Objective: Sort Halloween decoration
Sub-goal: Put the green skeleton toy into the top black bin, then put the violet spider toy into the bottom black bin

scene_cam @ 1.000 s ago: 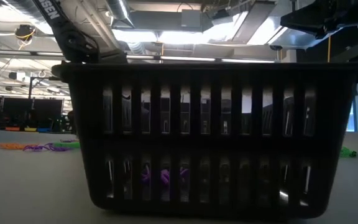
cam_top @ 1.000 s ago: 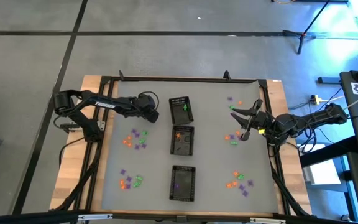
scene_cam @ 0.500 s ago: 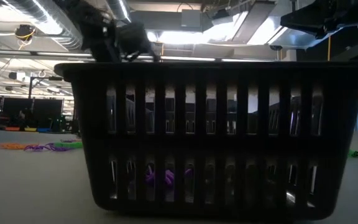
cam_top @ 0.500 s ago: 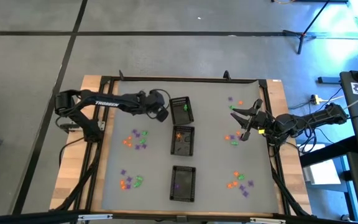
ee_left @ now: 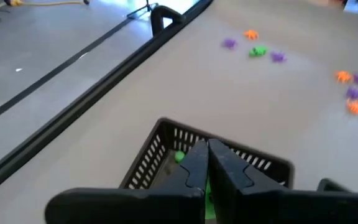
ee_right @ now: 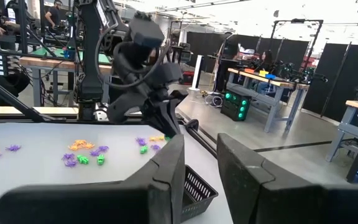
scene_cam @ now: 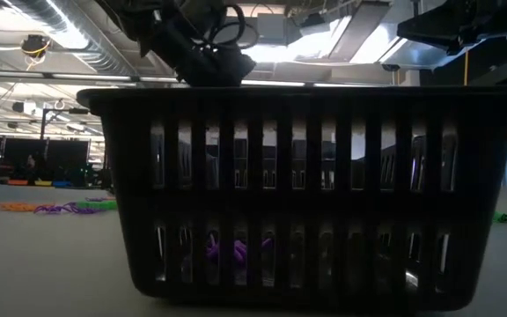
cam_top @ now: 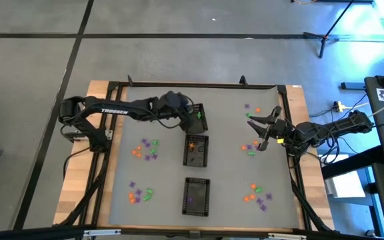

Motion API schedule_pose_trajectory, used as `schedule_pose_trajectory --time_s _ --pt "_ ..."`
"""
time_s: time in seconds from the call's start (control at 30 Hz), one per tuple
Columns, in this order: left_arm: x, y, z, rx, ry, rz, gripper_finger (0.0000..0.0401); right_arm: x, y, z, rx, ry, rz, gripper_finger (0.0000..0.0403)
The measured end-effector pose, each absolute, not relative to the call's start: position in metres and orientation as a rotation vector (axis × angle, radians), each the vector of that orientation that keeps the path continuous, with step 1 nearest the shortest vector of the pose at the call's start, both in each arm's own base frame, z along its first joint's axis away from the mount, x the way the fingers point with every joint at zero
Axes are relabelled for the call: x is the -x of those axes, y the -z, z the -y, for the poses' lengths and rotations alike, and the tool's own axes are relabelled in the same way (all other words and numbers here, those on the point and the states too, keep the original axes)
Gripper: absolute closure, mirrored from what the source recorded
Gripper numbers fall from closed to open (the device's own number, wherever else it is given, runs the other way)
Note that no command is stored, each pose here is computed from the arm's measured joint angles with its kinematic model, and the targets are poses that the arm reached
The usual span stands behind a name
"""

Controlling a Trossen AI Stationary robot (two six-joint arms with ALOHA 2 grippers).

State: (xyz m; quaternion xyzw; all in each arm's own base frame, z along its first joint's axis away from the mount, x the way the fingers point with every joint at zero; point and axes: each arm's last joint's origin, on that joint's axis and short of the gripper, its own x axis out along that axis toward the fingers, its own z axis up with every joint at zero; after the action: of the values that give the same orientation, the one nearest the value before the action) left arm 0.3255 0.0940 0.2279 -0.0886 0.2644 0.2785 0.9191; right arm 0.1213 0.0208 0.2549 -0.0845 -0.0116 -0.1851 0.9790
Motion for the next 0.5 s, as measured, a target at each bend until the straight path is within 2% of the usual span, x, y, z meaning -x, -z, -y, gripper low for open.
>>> schedule_pose_trajectory --time_s 0.13,0.37,0.5 --pt "-0.33 -0.217 -0.095 0.173 -0.569 -0.581 0.0379 -0.121 -0.255 -0.021 0.169 0.373 0.025 0.031" --pt "-0.335 -0.199 -0.097 0.139 -0.562 -0.644 0.0299 -0.121 -0.257 -0.021 0.159 0.375 0.044 0.031" --pt "-0.32 -0.205 -0.096 0.064 -0.649 -0.742 0.0275 -0.123 -0.256 -0.022 0.164 0.374 0.032 0.031"
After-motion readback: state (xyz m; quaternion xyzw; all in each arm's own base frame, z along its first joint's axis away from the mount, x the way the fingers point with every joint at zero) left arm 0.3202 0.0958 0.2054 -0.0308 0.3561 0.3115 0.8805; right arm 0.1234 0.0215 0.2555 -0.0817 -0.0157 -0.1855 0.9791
